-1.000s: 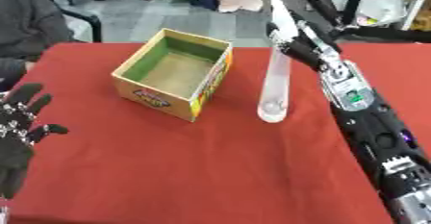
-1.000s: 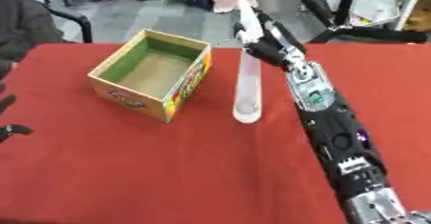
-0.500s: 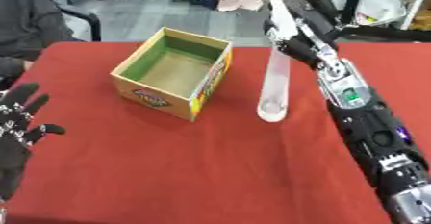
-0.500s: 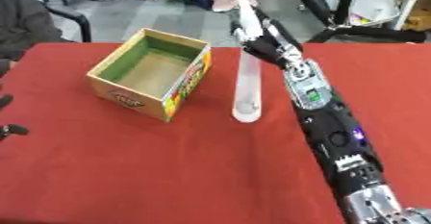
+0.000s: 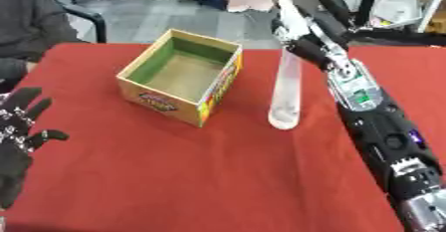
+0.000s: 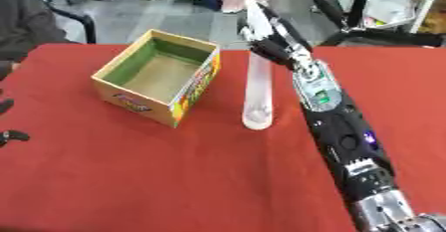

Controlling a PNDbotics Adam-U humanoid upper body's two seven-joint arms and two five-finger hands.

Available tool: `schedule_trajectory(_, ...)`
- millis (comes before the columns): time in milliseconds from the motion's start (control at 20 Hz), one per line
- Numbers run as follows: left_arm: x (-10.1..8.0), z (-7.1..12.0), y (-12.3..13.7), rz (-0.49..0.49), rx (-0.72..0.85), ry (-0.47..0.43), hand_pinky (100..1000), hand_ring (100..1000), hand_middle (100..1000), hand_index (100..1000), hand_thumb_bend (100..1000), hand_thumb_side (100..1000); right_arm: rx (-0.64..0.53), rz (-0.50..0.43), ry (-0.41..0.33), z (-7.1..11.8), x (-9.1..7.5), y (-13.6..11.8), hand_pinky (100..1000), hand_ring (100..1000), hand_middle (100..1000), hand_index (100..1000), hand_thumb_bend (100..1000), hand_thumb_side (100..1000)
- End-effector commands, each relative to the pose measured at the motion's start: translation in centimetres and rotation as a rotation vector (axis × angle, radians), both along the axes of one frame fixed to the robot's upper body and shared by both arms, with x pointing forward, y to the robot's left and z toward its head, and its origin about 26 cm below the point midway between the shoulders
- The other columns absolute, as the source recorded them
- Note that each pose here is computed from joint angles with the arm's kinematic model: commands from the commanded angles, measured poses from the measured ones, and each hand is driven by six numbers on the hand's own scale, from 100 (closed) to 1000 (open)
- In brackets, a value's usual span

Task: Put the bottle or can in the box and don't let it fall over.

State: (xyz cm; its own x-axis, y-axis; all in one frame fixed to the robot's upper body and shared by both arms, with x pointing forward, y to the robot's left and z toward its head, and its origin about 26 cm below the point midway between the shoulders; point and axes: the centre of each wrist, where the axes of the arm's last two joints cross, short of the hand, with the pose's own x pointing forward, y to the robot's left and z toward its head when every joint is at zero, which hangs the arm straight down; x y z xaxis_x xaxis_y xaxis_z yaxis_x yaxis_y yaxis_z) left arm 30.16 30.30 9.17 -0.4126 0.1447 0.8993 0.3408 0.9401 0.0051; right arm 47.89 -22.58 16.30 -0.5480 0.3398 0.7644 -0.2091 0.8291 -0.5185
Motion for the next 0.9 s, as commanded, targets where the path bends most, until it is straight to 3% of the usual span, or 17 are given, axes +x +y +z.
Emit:
schedule_trajectory(50,0.17,0.96,0.03,-0.009,0.012,-0.027,590,1000,976,969,194,895,0.002,-0.002,-0.044,2.03,0.26,-0.64,810,1000,1000,944,100,533)
schedule_trajectory(200,0.2,0.98,0.01,-0.009,0.011,-0.027,590,1000,975,969,194,895,0.01,0.007,-0.041,2.06,0.27,-0.66,789,1000,998,870,100,507)
schedule_trajectory(350,0.21,0.99,0.03,-0.008,0.01,-0.026,589,1000,972,969,195,896,0.015,0.014,-0.033,1.98,0.26,-0.67,774,974,929,763,100,467)
schedule_trajectory(650,0.22,1.02,0.03,-0.007,0.01,-0.026,589,1000,972,969,195,896,0.032,0.004,-0.036,2.09,0.22,-0.77,744,920,804,578,100,470)
schedule_trajectory(900,0.21,1.01,0.06,-0.005,0.01,-0.026,590,1000,971,970,195,897,0.058,-0.012,-0.039,2.03,0.17,-0.82,693,850,731,497,100,470)
